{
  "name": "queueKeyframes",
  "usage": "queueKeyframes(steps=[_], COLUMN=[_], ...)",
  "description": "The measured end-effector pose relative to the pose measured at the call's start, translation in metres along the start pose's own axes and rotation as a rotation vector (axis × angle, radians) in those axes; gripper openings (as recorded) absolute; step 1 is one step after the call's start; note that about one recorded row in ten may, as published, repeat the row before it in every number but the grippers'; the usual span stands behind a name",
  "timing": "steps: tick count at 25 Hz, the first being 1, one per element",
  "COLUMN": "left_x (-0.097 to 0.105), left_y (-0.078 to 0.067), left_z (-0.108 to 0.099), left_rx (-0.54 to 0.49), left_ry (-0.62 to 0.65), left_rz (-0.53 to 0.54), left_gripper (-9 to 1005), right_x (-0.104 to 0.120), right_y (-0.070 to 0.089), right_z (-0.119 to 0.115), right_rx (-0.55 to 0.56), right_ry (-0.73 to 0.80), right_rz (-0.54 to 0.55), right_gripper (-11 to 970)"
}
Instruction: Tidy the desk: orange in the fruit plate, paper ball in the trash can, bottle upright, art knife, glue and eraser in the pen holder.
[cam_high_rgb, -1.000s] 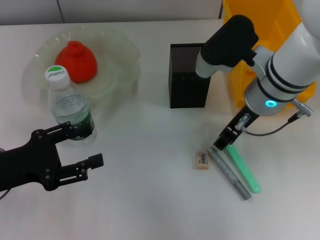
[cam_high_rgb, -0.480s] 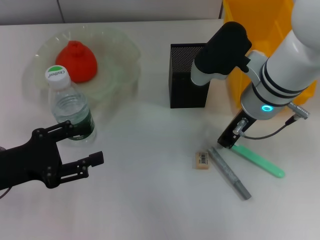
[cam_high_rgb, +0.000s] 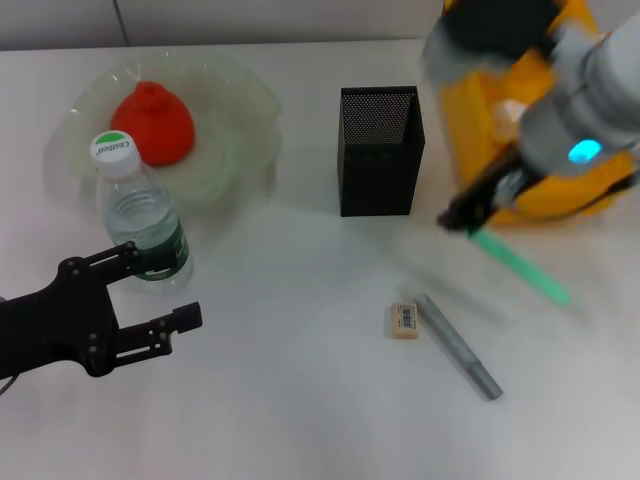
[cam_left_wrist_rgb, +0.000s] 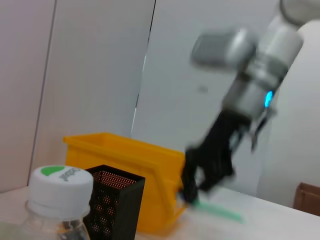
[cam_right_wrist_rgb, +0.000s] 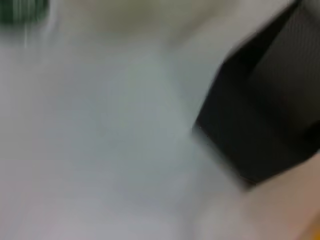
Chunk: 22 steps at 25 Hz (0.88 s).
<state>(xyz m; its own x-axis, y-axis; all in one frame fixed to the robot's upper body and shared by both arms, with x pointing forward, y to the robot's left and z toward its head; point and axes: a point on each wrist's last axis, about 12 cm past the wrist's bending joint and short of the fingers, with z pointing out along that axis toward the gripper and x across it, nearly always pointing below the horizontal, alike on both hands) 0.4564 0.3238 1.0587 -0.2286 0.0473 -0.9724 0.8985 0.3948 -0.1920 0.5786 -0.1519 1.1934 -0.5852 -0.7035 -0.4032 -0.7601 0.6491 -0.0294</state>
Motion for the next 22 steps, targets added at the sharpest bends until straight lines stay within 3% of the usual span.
queueKeyframes(steps=[3,6,9,12,15,22], left_x=[0.000,0.000,0.001,0.001,0.001,0.002], left_y=[0.000,0.000,0.000,-0.001,-0.001,-0.001], left_z=[0.000,0.001,0.001,0.002,0.003,0.003], left_rx=[-0.001,0.001,0.001,0.000,0.001,-0.001], left_ry=[0.000,-0.002,-0.004,-0.004,-0.005,-0.005], left_rz=[-0.001,-0.005,-0.010,-0.013,-0.016,-0.018], left_gripper=[769,769,769,769,769,769], right_x=[-0.004,0.001,0.013,0.024,0.034,0.050], right_y=[-0.014,-0.034,-0.057,-0.072,-0.079,-0.067], right_z=[-0.046,-0.076,-0.081,-0.058,-0.021,0.054], right_rx=[-0.022,-0.084,-0.164,-0.243,-0.281,-0.263], right_ry=[-0.231,-0.497,-0.755,-0.927,-1.059,-1.073], right_rz=[0.050,0.101,0.148,0.188,0.214,0.247], right_gripper=[172,173,173,173,173,188])
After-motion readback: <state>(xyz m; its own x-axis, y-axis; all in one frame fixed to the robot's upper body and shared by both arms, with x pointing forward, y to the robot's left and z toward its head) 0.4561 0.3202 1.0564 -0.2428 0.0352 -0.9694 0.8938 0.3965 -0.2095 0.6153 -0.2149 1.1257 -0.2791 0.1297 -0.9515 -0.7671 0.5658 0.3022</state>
